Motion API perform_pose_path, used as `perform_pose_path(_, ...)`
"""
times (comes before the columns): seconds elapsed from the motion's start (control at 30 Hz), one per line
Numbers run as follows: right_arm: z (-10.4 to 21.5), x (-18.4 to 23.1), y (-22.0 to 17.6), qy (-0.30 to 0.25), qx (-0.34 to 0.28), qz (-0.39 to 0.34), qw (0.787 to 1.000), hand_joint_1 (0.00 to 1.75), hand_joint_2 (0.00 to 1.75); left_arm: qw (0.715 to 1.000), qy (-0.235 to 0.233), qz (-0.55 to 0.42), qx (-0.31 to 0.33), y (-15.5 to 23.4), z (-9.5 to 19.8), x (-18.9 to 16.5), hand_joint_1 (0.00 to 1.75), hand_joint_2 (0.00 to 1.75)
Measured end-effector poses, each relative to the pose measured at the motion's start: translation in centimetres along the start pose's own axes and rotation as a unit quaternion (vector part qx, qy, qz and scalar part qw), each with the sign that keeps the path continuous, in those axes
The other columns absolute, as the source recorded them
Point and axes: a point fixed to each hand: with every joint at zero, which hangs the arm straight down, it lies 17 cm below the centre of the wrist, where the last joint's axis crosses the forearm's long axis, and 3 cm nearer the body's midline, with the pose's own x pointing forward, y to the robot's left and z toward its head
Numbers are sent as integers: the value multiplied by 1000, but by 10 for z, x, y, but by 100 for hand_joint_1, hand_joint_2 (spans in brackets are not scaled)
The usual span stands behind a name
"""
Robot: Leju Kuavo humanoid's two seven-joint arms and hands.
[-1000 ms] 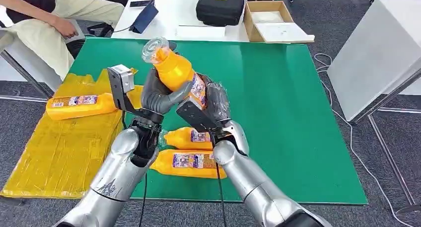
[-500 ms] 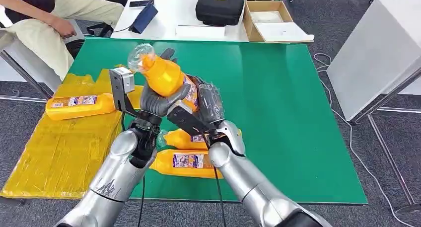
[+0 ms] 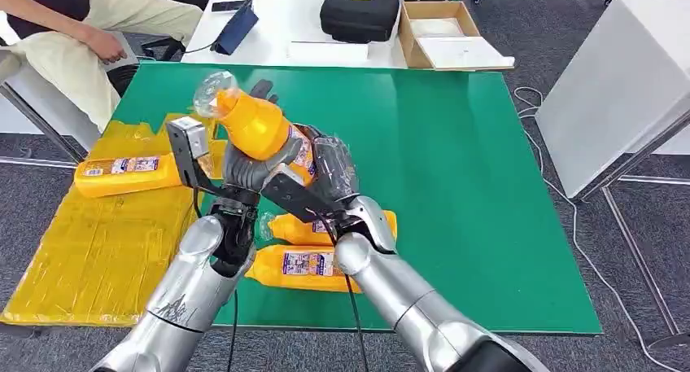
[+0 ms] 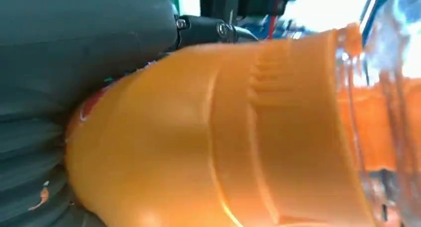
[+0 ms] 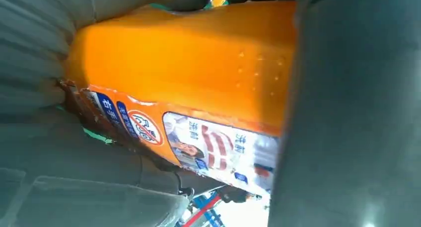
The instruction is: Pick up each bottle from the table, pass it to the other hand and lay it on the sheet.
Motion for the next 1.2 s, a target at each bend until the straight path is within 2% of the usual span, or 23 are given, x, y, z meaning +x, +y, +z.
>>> perform_pose_path(0.17,-3,9,4,-13,10,8,1000,175,175,997,-53,12,60,18,10,23,175,175)
perform_pose_path(0.33,-6,18,8,-25,15,13,999,175,175,993,-83,14,85,25,17,39,175,175)
perform_pose_path(0.93,-10,27,6,-37,17,23,999,171,175,990,-99,21,102,30,18,52,175,175)
perform_pose_path(0.97,-10,27,6,-37,17,24,999,175,175,989,-99,21,105,31,18,52,175,175)
perform_pose_path(1.0,-10,27,6,-38,18,26,999,168,175,989,-99,20,106,32,18,52,175,175)
perform_pose_path(1.03,-10,27,6,-38,18,27,999,54,175,989,-101,20,107,32,19,52,175,175)
perform_pose_path(1.07,-10,27,6,-39,18,27,999,0,175,989,-103,17,109,33,19,53,175,175)
perform_pose_path(1.2,-8,28,5,-49,9,33,998,0,175,985,-126,-8,120,35,20,62,175,175)
